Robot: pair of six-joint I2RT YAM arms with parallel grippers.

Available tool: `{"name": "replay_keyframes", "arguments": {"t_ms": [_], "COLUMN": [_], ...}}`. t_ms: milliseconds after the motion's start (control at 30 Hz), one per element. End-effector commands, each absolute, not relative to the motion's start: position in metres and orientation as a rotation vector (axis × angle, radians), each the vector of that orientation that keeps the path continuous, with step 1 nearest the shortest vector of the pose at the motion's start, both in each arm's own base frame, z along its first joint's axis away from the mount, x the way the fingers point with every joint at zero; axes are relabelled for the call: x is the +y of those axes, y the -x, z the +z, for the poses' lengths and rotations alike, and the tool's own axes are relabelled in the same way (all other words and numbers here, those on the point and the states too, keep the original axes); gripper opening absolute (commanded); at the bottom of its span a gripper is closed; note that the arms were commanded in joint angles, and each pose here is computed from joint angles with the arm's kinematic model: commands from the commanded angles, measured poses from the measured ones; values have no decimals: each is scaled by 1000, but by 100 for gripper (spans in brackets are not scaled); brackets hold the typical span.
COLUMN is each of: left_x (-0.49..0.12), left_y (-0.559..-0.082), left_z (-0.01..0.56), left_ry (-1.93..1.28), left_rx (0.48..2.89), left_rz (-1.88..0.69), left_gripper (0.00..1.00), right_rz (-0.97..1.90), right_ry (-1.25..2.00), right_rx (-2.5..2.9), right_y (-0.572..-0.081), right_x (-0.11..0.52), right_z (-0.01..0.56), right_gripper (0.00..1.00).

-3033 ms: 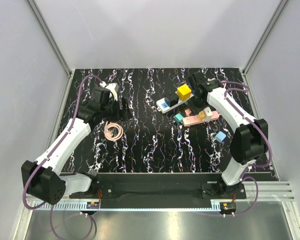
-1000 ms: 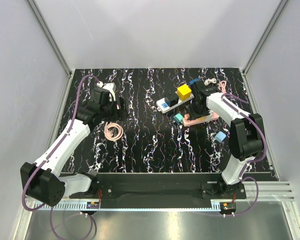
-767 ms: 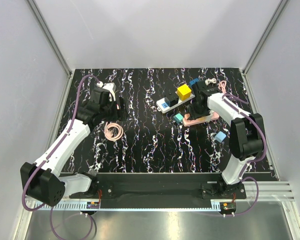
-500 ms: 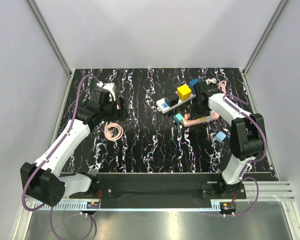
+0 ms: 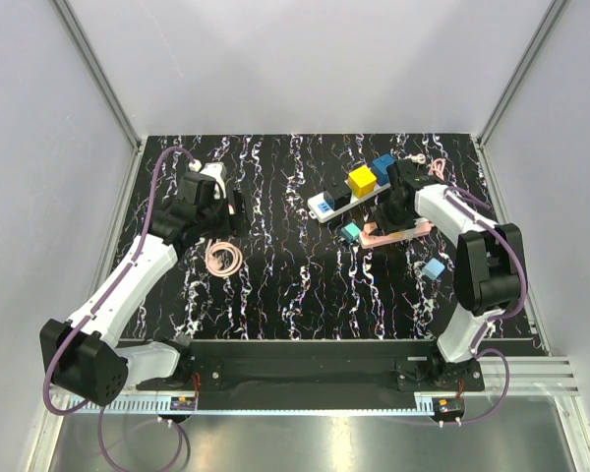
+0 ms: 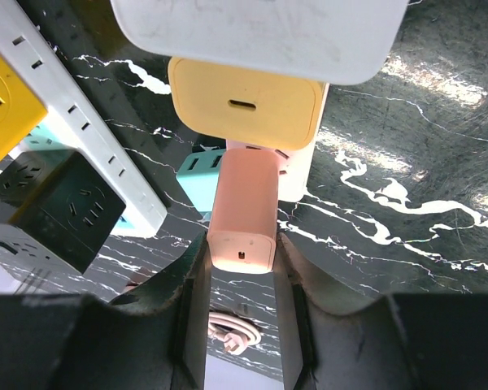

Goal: Insert the plug

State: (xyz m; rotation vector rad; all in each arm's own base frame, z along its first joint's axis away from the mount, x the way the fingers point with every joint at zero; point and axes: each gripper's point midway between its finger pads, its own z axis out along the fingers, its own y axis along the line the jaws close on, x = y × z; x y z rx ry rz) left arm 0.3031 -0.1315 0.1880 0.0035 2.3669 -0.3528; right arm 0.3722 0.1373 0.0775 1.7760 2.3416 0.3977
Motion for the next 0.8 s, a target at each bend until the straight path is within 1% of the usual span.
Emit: {"name": "replay_keyframes", "arguments": {"t_ms": [0, 467, 767], "left_x": [-124, -119, -116], "left_y": [-307, -309, -311], "left_z": [197, 197, 195], "left_ry": [5, 21, 33], "left_rx": [2315, 2312, 2315], "left_rz": [-319, -283, -263], "left_gripper": [86, 85, 85], "right_rz": [214, 46, -56], "right_ry": [-1792, -1808, -1873], "right_rx": [2378, 2433, 2381], "right_y": [-364, -350, -337], "right_x": [120, 109, 70], "right_z": [40, 4, -5], "right_gripper": [0, 0, 0]}}
